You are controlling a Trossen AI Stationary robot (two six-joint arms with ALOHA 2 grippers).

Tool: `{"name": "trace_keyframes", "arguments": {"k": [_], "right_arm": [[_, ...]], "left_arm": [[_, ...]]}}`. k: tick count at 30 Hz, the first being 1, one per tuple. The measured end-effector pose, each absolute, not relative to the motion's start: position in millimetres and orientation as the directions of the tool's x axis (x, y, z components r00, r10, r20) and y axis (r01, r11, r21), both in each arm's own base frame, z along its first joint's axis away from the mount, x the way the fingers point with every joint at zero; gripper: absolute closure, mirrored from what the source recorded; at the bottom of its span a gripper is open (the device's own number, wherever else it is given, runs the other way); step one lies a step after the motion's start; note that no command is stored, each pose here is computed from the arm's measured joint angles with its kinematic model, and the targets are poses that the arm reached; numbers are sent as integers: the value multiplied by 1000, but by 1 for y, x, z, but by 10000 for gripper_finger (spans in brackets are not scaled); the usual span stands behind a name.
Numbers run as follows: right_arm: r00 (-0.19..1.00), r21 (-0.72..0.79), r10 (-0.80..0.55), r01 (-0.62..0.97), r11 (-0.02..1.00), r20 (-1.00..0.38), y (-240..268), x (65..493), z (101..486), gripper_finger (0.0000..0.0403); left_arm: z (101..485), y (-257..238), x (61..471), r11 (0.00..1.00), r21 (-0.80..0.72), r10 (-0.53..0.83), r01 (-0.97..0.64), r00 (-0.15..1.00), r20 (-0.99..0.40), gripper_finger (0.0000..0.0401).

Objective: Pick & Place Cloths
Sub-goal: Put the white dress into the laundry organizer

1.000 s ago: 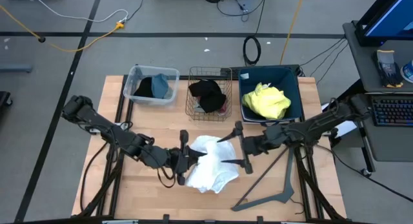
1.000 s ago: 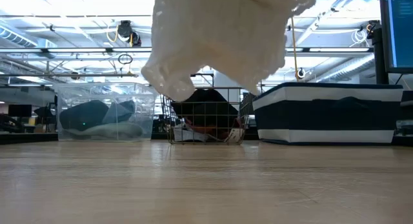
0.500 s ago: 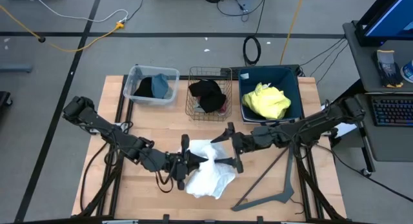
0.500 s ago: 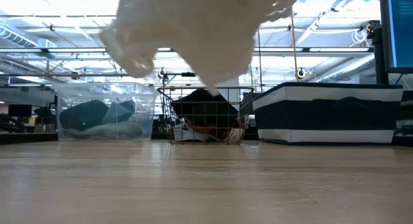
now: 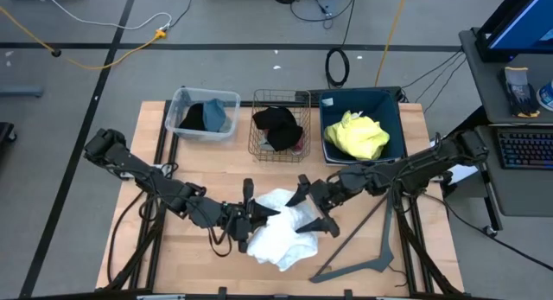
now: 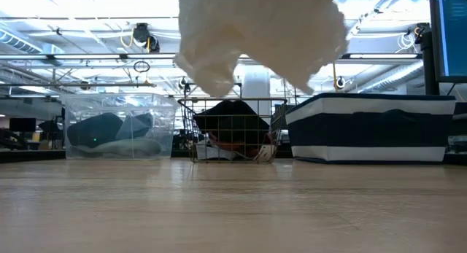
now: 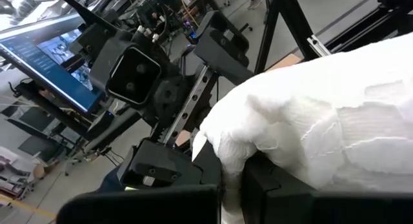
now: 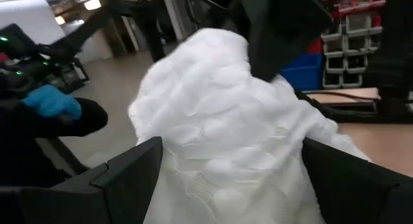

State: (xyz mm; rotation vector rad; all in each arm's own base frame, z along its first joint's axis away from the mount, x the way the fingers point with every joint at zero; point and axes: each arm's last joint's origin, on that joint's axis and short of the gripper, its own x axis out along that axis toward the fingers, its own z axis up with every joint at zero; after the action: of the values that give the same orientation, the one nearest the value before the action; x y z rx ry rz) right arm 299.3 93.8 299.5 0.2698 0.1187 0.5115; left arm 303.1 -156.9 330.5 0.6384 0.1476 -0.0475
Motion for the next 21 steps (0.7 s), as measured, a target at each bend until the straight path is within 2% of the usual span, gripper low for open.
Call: {"name": "trace_keyframes", "arguments": {"k": [13, 16, 21], "right_arm": [[799, 348, 602, -566, 747, 7, 97, 297, 304, 57], [803, 345, 596, -562, 752, 9, 97, 297, 305, 57], [867, 329, 497, -473, 818, 11, 94, 299, 305, 57]], "left_arm": [[330, -157, 303, 793, 599, -21, 113, 987, -158, 391], [332, -155, 304, 796, 597, -17, 97, 990, -139, 391], [335, -148, 308, 793, 605, 3, 66, 994, -112, 391]]}}
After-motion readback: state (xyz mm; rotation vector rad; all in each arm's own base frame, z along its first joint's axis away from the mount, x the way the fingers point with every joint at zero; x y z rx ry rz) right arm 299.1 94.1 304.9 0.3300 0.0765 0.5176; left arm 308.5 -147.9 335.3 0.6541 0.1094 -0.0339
